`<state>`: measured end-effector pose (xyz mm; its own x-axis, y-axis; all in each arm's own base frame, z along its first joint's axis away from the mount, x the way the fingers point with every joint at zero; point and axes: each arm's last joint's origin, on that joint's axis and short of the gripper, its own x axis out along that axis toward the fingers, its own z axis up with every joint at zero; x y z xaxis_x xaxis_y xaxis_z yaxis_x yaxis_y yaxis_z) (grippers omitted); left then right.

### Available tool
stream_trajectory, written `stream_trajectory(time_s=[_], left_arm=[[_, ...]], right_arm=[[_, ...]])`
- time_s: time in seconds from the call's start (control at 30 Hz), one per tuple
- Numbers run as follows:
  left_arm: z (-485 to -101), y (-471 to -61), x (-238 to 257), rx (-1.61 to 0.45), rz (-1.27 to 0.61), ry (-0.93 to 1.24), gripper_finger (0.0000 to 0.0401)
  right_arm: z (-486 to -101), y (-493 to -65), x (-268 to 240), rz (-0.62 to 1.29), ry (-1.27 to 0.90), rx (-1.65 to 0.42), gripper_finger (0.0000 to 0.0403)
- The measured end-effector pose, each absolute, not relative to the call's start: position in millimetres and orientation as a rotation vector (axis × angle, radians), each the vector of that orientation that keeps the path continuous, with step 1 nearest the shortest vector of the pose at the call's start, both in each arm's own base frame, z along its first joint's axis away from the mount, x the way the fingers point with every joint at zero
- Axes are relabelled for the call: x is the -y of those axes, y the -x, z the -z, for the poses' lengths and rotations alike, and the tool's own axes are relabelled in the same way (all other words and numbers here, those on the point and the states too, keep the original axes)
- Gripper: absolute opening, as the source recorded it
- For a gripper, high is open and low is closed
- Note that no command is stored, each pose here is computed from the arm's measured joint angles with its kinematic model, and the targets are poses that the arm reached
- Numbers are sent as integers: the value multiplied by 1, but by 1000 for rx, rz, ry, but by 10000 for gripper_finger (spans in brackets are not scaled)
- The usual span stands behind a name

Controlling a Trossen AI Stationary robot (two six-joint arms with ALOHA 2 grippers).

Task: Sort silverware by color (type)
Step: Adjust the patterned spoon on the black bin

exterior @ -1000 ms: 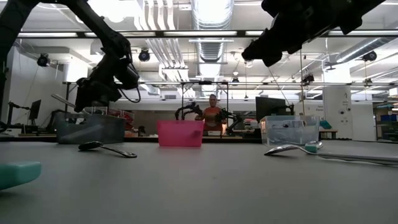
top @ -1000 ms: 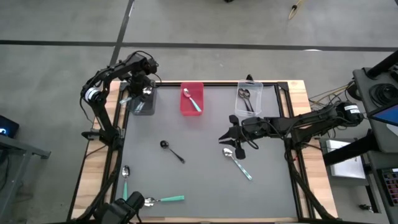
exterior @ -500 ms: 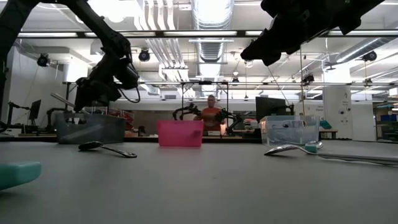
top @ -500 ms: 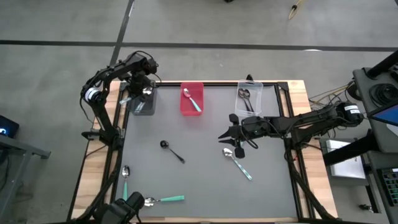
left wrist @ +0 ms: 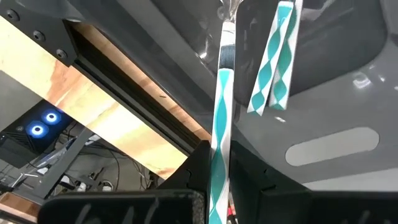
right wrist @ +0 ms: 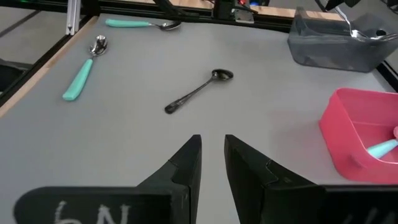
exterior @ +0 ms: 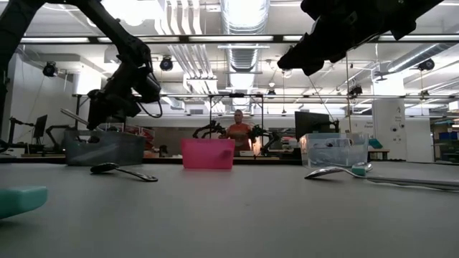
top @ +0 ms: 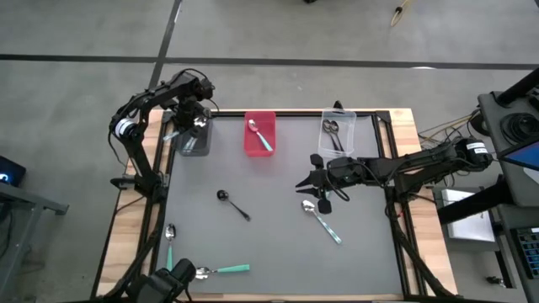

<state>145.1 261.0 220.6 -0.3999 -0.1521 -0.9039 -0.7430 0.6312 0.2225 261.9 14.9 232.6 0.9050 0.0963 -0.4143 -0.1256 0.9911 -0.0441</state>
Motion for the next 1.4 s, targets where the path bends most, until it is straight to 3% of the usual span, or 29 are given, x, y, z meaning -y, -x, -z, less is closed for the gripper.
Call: stream_trajectory(time_s=[1.4], left_arm=[[-238, -146, -262, -1912, -782, 722, 18]], right_arm=[[-233, -262, -15, -117, 79, -423, 61]])
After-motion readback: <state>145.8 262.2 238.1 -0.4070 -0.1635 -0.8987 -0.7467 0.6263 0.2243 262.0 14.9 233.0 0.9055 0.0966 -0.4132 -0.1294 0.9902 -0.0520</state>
